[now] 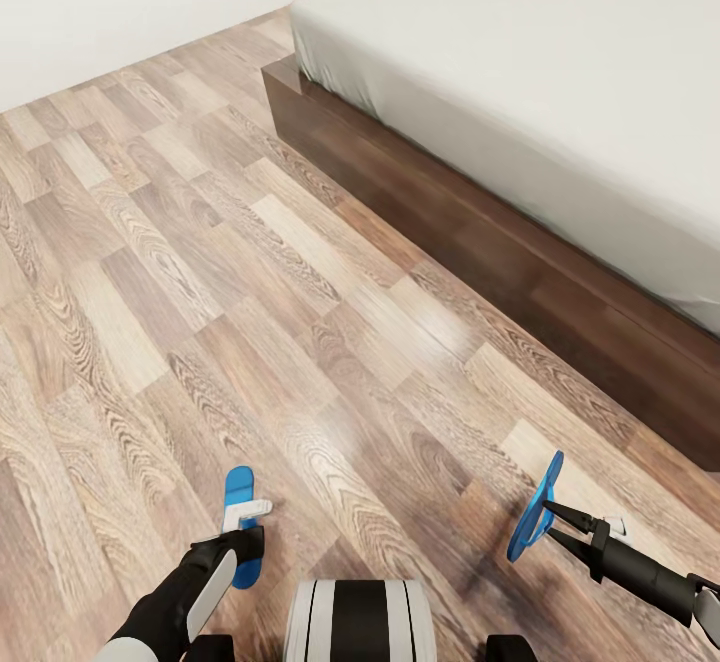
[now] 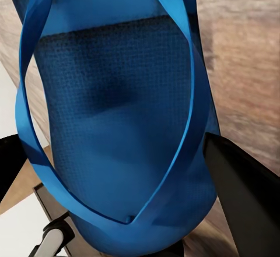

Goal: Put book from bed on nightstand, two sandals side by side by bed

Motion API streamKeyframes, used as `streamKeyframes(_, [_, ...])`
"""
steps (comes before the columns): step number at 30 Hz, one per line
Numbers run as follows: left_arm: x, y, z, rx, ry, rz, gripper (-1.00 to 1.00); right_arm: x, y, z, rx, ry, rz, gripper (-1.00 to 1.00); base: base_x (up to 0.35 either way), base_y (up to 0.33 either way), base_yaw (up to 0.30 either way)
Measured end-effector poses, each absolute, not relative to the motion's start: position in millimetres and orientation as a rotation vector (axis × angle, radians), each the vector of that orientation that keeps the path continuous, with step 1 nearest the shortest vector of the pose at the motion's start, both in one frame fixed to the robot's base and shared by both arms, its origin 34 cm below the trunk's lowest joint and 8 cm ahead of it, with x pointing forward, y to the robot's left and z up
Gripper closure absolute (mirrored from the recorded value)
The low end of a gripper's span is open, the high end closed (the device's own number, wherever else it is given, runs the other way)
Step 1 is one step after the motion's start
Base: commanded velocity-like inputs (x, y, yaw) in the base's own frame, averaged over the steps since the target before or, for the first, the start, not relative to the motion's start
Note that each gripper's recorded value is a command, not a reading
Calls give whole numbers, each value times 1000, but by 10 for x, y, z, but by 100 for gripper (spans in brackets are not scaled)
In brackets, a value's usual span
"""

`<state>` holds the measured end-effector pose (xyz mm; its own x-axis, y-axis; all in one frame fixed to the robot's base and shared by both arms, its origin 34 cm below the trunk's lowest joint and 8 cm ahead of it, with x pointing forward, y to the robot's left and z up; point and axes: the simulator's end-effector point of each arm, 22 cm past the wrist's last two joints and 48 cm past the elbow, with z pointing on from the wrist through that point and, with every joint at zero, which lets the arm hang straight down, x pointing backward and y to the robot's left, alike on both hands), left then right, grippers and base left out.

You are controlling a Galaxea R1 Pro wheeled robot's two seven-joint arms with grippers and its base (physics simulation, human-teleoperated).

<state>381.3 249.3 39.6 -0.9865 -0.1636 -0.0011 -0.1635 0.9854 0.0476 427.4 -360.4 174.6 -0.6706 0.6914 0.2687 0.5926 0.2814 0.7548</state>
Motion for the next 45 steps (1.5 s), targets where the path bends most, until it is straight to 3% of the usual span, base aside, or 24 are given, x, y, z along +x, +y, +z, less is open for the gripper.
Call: streamKeyframes(45, [4232,2478,723,268,-3222,-60,100,4555,-3608,2105,1135,2357,1374,100,0,0,0])
